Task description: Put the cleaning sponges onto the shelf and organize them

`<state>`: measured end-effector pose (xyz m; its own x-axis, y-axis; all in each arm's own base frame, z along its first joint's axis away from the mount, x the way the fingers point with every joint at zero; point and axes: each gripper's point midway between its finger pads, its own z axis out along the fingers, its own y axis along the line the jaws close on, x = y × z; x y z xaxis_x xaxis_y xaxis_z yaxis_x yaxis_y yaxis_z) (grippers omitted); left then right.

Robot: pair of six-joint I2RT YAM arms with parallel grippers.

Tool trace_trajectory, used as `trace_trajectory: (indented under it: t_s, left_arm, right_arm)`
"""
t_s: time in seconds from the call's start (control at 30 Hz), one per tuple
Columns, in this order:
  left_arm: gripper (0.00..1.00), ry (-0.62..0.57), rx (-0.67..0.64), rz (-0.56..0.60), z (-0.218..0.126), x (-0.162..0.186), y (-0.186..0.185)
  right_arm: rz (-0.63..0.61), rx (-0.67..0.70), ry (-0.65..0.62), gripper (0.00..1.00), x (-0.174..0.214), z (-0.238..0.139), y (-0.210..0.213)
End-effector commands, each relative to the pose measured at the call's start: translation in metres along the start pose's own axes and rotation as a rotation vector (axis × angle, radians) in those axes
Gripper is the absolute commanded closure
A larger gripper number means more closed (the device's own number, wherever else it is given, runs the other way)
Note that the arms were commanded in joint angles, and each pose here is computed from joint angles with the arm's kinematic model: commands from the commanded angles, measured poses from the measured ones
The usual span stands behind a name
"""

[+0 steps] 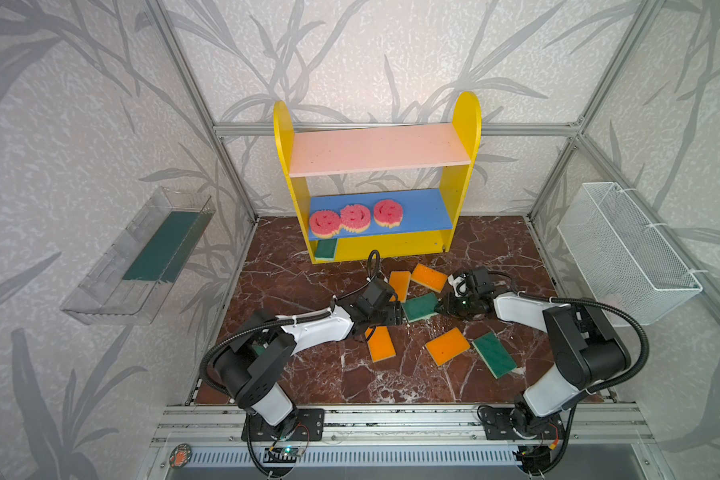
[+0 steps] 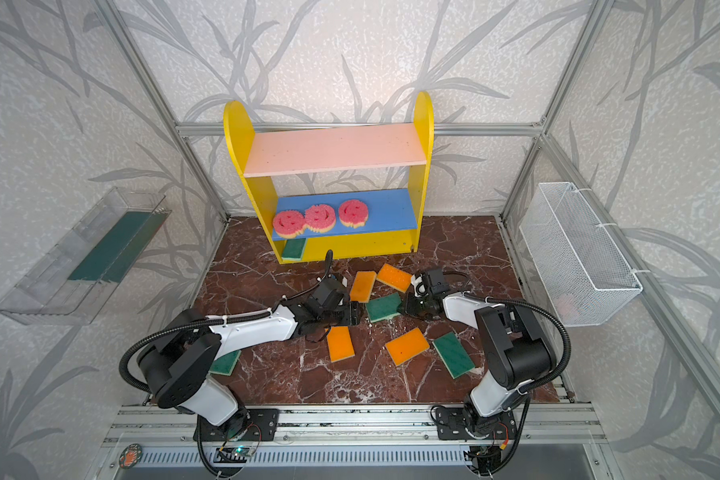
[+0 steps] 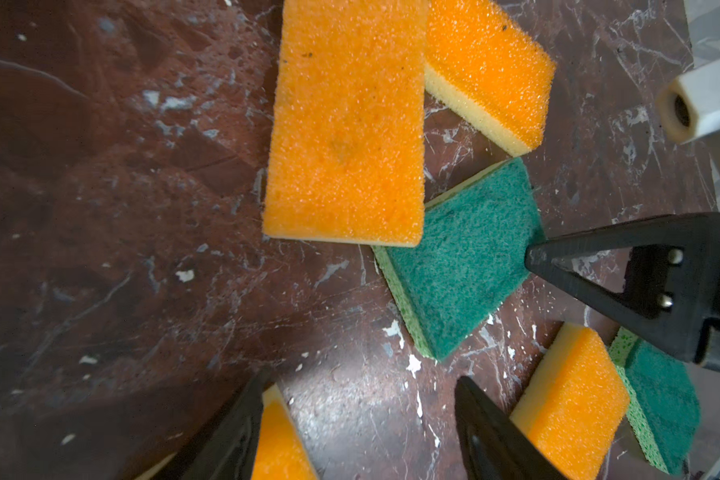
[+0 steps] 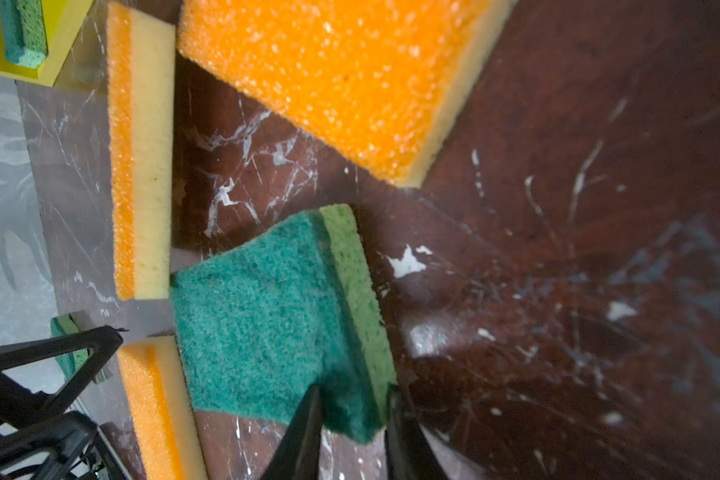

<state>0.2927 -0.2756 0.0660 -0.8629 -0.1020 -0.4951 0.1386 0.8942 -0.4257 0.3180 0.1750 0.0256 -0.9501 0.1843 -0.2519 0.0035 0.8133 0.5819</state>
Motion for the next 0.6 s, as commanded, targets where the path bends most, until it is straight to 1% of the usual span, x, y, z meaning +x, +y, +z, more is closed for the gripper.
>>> trace_trajectory:
  t_s: [0.0, 0.1, 0.17, 0.43, 0.53, 0.57]
  left_arm:
    - [0.26, -0.066, 0.011, -0.020, -0.013, -0.012, 0.002]
    - [0.26, -0.080, 0.015, -0.014, -0.023, -0.015, 0.002]
    - [0.26, -0.088, 0.015, -0.005, -0.029, -0.018, 0.002]
    - [0.25, -0.121, 0.031, 0.061, -0.059, -0.029, 0.000]
    - [0.28, -0.114, 0.097, 0.063, -0.070, -0.036, -0.006]
    - [0.29, -0.108, 0.148, 0.057, -0.073, -0.039, -0.010]
  right_arm:
    - [-0.006, 0.011, -0.024, 0.88, -0.007, -0.003, 0.000]
    - [-0.008, 0.016, -0.043, 0.95, -0.009, -0.009, 0.002]
    - [-0.016, 0.017, -0.055, 0.97, -0.012, -0.015, 0.005]
    - [-0.104, -0.008, -0.089, 0.99, -0.017, -0.052, 0.031]
    - [-0.152, -0.049, -0.078, 0.99, -0.016, -0.064, 0.046]
    - [-0.168, -0.067, -0.075, 0.99, -0.016, -0.068, 0.052]
